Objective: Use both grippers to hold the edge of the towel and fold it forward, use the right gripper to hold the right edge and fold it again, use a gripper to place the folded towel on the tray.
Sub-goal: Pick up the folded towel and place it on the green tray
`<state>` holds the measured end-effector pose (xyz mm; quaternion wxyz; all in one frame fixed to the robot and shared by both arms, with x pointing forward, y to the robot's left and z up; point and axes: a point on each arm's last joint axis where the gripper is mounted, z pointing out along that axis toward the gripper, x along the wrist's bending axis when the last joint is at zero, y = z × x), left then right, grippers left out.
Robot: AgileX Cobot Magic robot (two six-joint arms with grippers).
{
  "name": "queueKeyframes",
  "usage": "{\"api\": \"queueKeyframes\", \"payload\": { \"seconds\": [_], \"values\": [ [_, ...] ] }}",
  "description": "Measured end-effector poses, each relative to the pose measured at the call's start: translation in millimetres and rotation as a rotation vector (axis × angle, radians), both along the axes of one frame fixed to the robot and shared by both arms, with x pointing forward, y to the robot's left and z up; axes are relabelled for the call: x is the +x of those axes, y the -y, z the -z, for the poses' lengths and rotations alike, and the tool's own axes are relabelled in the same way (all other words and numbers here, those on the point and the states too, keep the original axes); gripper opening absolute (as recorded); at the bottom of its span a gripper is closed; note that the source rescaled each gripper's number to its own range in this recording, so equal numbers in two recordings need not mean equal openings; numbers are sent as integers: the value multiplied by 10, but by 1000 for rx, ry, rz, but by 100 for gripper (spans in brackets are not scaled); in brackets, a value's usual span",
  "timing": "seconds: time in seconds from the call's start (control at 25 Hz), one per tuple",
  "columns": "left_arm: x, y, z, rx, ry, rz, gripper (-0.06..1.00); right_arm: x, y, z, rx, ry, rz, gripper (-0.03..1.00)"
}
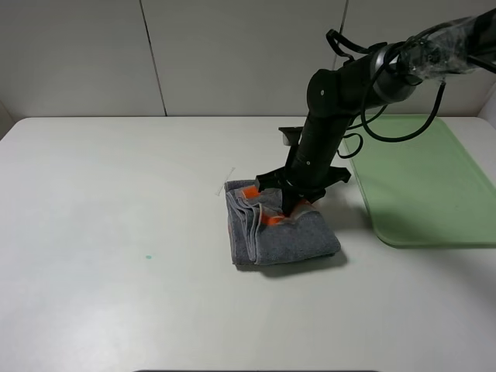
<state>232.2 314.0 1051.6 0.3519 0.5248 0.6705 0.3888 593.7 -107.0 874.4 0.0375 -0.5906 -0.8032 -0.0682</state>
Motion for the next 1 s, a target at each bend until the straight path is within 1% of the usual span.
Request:
{"api": "queueKeyframes", "payload": {
  "seconds": [0.2, 0.36, 0.56, 0.68, 0.8, 1.0],
  "values": [
    [0, 0, 0, 0, 0, 0, 100, 3, 16, -99, -9, 25, -15, 24],
    [0, 0, 0, 0, 0, 0, 100, 3, 34, -235, -15, 55, -26, 24],
    [0, 0, 0, 0, 0, 0, 100, -4, 95, -390, -43, 78, -35, 24],
    [0, 0, 0, 0, 0, 0, 100, 20, 195, -424, -55, 65, -11, 24],
    [0, 0, 0, 0, 0, 0, 100, 71, 359, -423, -70, 46, 23, 24],
    [0, 0, 0, 0, 0, 0, 100, 148, 599, -421, -82, 31, 46, 24]
  ]
}}
